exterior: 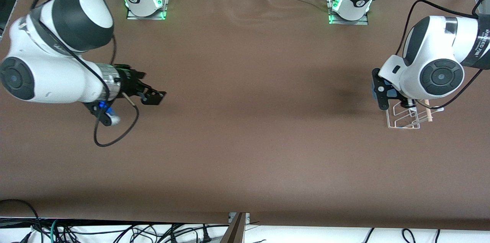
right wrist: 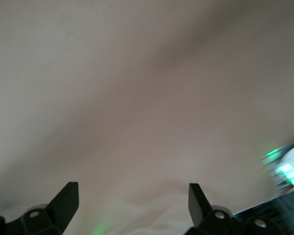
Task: Transfer cup to left arm and place on rack
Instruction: 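Lower the cup onto the rack hook with the left gripper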
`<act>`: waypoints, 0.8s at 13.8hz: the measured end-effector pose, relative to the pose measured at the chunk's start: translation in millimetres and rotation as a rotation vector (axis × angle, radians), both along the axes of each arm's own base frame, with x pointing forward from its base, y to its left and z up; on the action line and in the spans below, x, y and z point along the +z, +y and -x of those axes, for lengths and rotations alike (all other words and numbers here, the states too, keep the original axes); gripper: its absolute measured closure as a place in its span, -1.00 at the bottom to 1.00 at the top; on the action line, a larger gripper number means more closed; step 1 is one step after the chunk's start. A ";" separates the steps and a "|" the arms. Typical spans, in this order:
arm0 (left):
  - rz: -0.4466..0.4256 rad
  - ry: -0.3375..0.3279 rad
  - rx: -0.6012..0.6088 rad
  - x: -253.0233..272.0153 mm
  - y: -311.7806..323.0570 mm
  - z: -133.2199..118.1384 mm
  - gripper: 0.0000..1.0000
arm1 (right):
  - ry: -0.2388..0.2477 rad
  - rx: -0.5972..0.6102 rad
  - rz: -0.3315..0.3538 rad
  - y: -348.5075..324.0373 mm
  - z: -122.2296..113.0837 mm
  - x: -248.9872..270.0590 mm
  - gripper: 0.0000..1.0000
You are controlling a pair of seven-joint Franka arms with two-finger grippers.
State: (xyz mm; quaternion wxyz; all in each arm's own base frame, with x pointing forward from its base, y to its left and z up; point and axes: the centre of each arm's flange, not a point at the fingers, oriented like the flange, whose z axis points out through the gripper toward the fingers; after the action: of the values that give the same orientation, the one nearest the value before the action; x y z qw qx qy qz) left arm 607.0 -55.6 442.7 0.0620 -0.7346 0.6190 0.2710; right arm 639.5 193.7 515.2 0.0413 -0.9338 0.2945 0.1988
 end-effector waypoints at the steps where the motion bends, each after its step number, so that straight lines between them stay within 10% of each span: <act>1: -0.082 0.008 -0.014 -1.5 8.5 -0.7 -0.51 | -0.021 0.074 0.004 -11.3 1.1 5.5 -0.98; 11: -0.769 0.067 0.102 -96.7 25.2 37.6 -0.51 | -0.106 0.437 -0.088 -141.8 1.8 14.7 -0.98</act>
State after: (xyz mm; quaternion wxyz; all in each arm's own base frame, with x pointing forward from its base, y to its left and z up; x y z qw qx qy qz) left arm 569.4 -30.4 345.9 0.2992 -0.6783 0.4364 0.5098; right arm 637.6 52.0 530.0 0.0535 -0.9819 0.0736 0.1663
